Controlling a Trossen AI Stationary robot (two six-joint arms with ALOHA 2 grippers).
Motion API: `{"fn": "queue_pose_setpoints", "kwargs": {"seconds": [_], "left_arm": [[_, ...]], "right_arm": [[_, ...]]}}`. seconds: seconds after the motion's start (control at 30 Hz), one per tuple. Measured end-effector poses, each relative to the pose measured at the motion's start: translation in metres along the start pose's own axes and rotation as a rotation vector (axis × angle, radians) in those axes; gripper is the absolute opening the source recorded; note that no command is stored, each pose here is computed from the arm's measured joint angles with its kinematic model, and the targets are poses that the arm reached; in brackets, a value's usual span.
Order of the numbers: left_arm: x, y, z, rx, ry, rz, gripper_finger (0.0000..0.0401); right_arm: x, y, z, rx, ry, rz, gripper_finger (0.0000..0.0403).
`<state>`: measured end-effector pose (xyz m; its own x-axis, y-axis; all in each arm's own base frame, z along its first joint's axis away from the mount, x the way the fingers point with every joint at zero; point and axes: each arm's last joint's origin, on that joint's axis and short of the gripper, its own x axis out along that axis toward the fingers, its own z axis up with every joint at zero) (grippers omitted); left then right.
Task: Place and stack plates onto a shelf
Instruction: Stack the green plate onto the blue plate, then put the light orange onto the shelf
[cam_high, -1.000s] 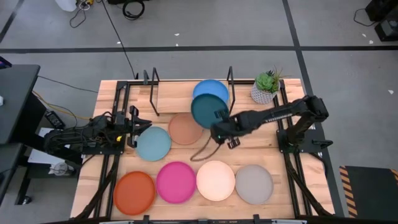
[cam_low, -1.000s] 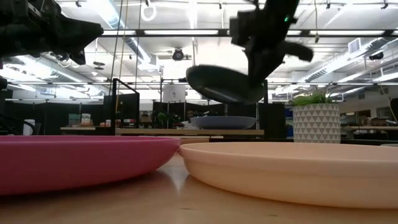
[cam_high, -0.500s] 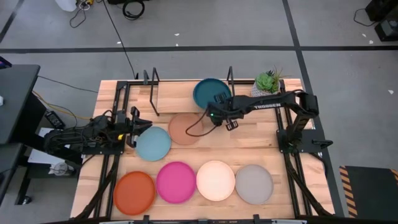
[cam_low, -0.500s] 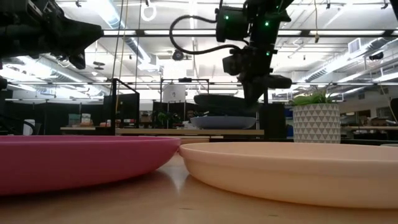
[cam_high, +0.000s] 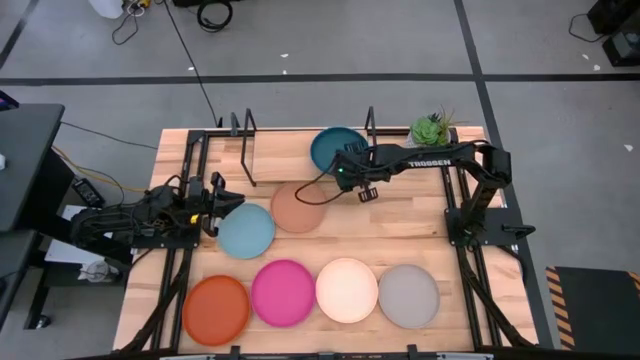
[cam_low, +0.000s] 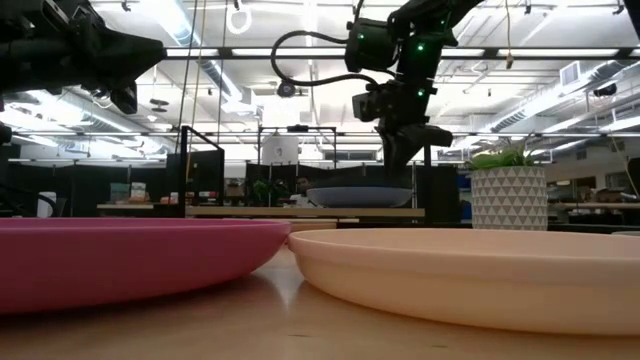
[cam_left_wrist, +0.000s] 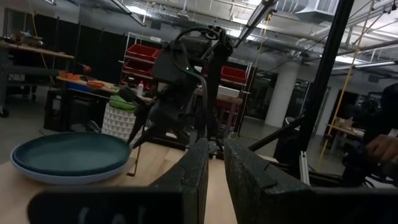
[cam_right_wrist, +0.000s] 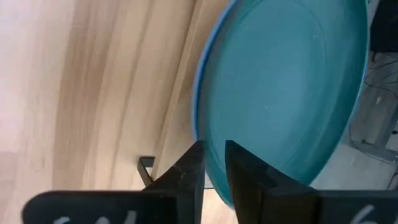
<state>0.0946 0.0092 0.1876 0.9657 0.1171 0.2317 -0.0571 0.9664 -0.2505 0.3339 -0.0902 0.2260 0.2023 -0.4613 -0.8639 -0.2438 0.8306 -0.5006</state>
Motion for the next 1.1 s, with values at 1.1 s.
{"fn": "queue_pose_setpoints", "kwargs": {"seconds": [1.1], "left_arm": [[0.000, 0.000, 0.000, 0.463, 0.000, 0.000, 0.0059]], "right_arm": [[-0.044, 0.113, 0.045, 0.225, -0.222, 0.447, 0.0092]]}}
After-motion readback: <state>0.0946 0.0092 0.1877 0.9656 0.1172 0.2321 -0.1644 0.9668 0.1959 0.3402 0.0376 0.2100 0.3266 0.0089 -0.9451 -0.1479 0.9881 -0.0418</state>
